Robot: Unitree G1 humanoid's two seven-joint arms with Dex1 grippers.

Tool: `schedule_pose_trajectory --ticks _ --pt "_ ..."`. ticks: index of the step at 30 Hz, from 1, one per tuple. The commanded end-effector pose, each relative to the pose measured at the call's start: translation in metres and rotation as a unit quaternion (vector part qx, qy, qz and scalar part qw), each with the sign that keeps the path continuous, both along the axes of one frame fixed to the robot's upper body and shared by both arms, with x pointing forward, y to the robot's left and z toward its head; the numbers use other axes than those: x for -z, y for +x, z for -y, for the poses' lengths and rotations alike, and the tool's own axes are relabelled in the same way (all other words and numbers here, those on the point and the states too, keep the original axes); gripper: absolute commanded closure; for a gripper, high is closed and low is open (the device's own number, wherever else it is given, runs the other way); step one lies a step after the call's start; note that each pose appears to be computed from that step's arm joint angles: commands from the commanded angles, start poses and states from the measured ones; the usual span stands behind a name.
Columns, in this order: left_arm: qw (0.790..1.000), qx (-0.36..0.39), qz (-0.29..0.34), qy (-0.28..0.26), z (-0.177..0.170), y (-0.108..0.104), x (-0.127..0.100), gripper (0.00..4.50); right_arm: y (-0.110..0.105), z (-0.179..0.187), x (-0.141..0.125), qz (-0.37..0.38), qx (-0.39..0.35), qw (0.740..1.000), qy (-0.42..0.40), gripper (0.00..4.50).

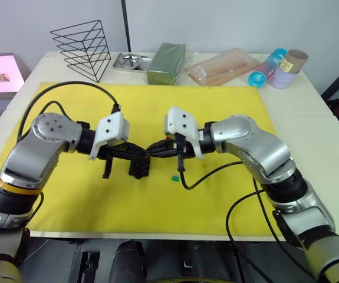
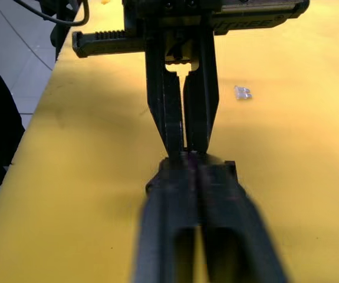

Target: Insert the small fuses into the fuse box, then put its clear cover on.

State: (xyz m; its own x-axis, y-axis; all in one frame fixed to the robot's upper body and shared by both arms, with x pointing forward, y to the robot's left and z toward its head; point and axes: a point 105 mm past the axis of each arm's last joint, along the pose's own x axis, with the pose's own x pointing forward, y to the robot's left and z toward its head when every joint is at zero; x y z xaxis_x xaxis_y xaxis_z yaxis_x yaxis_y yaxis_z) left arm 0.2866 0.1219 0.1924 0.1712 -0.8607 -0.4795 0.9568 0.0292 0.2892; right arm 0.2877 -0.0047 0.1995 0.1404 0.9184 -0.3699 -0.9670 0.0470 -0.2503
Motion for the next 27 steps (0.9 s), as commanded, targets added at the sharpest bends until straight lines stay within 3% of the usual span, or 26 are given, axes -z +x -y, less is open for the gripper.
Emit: schedule_pose_trajectory --ticks 1,11,16,27 --pt "1.0 0.014 0.023 -0.009 0.004 -0.004 -0.013 4.5 -0.001 -0.002 -0.007 0.017 -0.005 1.0 0.003 4.48" --pt "1.0 0.007 0.023 -0.007 0.0 -0.005 -0.01 4.5 -0.007 0.003 -0.011 0.016 -0.024 1.0 0.0 4.48" --pt "1.0 0.005 0.026 -0.009 0.0 -0.005 -0.011 4.5 -0.005 0.005 -0.008 0.023 -0.021 0.999 -0.008 3.24" --pt "1.0 0.009 0.025 -0.011 0.003 -0.006 -0.011 4.5 -0.001 -0.002 -0.006 0.023 -0.011 1.0 -0.003 3.24"
